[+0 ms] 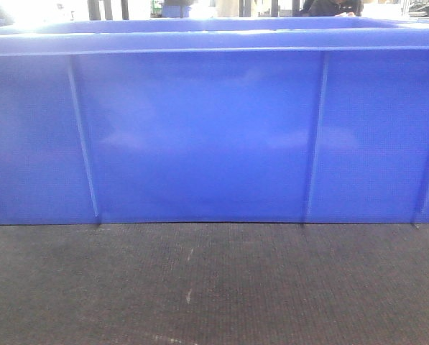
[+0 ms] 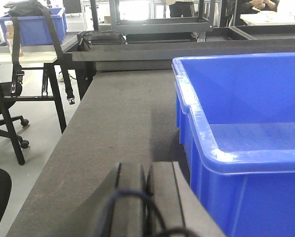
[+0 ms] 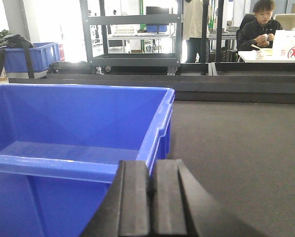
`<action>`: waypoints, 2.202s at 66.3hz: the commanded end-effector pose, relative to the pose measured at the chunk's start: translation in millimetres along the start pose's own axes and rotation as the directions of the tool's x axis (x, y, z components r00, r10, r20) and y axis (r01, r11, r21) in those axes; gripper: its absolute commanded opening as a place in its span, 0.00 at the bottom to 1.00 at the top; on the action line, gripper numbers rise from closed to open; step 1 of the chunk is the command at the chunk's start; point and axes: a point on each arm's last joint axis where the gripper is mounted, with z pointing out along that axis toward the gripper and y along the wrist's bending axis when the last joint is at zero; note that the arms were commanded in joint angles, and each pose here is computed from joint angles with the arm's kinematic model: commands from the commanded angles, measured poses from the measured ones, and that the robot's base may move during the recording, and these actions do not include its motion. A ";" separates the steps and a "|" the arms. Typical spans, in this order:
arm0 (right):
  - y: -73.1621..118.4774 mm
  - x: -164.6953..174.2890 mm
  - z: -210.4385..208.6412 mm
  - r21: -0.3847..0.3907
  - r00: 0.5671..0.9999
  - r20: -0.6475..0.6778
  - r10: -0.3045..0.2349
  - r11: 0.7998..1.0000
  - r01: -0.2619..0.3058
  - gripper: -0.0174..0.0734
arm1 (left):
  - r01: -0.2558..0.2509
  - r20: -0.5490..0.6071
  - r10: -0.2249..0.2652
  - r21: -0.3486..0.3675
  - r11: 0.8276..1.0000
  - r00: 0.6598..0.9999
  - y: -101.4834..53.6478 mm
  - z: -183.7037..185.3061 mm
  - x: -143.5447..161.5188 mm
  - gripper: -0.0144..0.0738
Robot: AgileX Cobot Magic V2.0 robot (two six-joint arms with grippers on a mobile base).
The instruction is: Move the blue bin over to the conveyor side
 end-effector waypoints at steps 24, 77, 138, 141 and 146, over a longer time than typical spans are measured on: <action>0.3 -1.9 -0.7 -0.003 1.000 0.027 -0.006 1.000 0.006 0.10 | -0.002 0.025 0.002 0.000 1.000 1.000 -0.1 -0.7 -2.1 0.15; 0.3 -1.9 -0.7 -0.003 1.000 0.027 -0.006 1.000 0.006 0.10 | 0.010 0.185 -0.019 0.048 0.999 0.983 -13.0 11.3 94.4 0.15; 0.3 -1.9 -0.7 -0.003 1.000 0.027 -0.006 1.000 0.006 0.10 | 0.044 0.180 -0.046 0.016 0.999 0.983 -10.9 11.4 94.7 0.15; 0.3 -1.9 -0.7 -0.003 1.000 0.027 -0.006 1.000 0.006 0.10 | 0.044 0.180 -0.046 0.016 0.999 0.983 -10.9 11.4 94.7 0.15; 0.3 -1.9 -0.7 -0.003 1.000 0.027 -0.006 1.000 0.006 0.10 | 0.044 0.180 -0.046 0.016 0.999 0.983 -10.9 11.4 94.7 0.15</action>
